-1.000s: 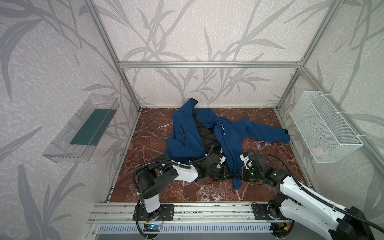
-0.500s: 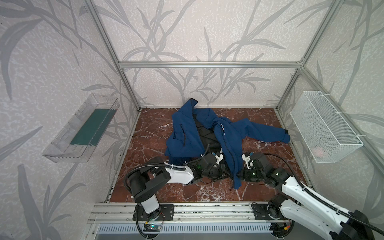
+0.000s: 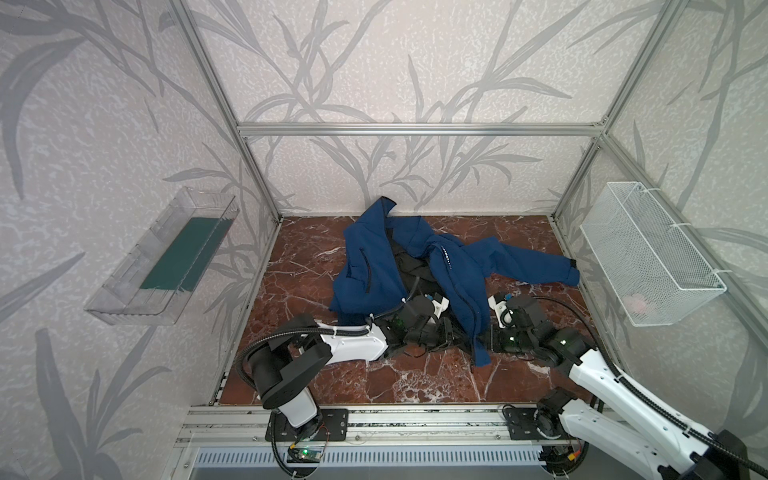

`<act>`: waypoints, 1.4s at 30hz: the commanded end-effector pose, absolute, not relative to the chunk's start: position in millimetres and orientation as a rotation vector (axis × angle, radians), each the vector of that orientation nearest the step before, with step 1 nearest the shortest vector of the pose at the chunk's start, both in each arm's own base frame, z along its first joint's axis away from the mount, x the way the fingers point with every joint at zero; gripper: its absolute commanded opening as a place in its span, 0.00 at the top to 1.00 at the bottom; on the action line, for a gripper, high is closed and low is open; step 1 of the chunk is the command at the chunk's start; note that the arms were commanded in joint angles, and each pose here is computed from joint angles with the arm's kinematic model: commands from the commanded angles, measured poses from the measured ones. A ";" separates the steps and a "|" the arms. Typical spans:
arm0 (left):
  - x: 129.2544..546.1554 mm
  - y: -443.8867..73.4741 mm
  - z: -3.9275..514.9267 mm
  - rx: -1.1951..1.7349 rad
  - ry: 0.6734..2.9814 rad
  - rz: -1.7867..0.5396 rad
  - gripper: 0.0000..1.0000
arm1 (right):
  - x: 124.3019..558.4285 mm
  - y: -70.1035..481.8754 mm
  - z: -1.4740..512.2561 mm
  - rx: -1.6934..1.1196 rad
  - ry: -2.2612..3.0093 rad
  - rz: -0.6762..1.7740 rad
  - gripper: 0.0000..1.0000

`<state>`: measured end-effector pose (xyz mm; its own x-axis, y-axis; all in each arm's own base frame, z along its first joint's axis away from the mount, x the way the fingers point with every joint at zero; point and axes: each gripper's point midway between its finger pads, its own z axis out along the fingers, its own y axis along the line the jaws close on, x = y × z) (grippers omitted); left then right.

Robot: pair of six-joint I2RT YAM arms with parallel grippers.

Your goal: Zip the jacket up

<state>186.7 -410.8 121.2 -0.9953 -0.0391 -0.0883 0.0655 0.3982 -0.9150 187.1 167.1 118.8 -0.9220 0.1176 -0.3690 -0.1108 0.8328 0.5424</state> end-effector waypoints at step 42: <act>233.5 -433.3 223.4 -0.097 2.299 -1.903 1.00 | 165.0 198.7 190.8 0.369 2.174 1.439 0.14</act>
